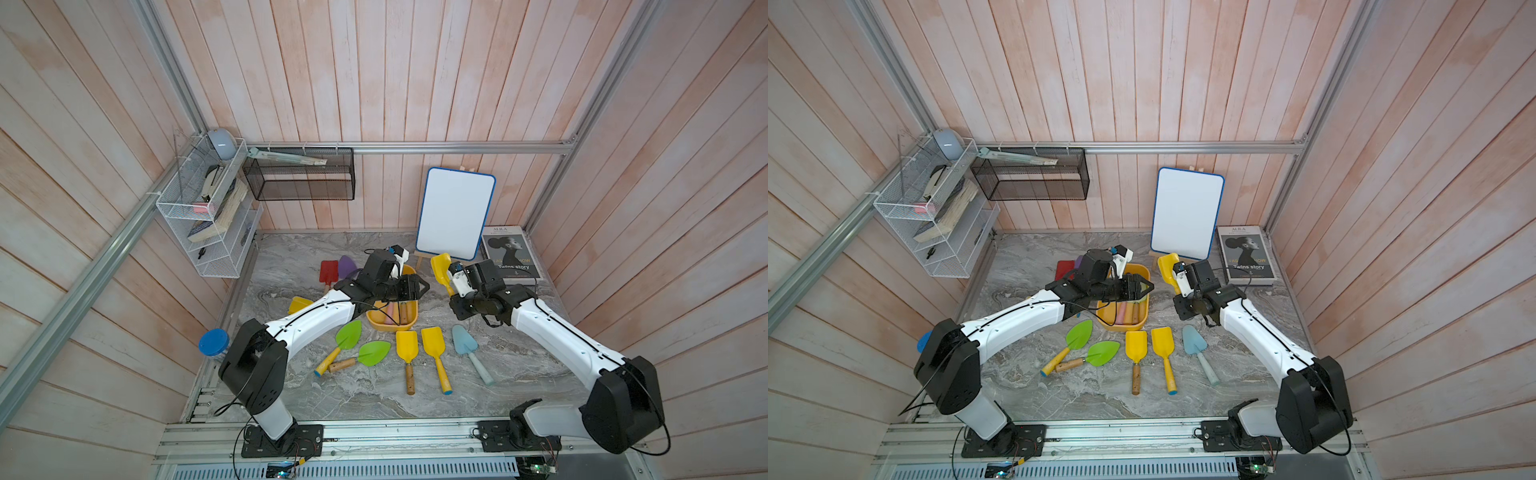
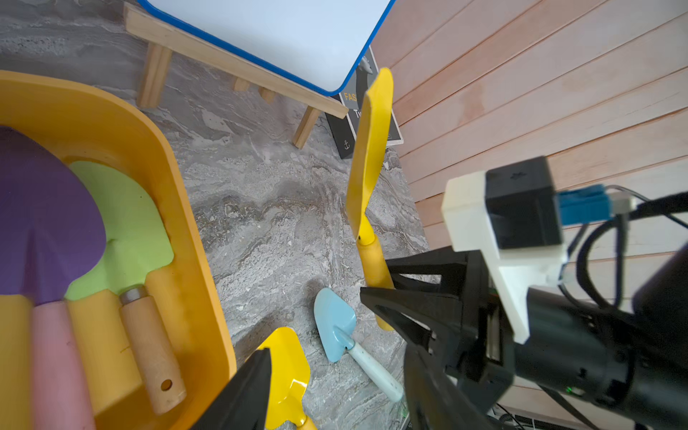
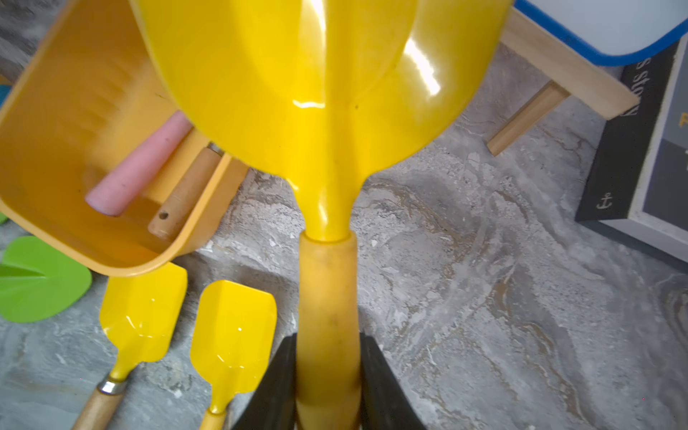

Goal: Put the shovel into the storage box
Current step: Place the shovel in the storage box.

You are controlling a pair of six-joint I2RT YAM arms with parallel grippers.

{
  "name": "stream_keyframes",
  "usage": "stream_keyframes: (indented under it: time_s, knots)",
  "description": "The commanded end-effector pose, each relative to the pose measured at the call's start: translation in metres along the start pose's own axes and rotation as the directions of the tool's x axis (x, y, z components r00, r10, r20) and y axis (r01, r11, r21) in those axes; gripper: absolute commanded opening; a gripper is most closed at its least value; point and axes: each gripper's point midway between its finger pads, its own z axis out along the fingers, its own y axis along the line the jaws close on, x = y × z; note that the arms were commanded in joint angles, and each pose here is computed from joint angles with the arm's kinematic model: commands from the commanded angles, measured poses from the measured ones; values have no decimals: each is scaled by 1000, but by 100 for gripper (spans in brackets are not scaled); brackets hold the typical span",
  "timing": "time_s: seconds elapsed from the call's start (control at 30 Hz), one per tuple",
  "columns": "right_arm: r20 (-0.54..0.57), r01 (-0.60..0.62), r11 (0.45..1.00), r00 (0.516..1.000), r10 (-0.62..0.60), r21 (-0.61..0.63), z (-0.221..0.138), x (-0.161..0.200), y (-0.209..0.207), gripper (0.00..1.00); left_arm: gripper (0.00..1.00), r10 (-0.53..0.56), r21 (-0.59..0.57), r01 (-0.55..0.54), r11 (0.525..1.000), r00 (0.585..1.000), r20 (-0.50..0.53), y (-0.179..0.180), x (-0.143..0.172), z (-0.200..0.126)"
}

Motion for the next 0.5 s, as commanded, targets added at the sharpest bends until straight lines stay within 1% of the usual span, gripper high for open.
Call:
stream_keyframes:
  time_s: [0.0,0.27,0.47]
  knots:
    - [99,-121,992,987,125,-46,-12,-27,11,0,61,51,10,-52,999,994,99,-14,-28,-1]
    - [60,-153,987,986,156,-53,-9,-18,16,0,61,85,33,-90,995,986,145,-20,-43,10]
    - [38,-155,986,987,158,-66,-5,-16,24,0,60,113,28,-117,993,986,126,-17,-46,28]
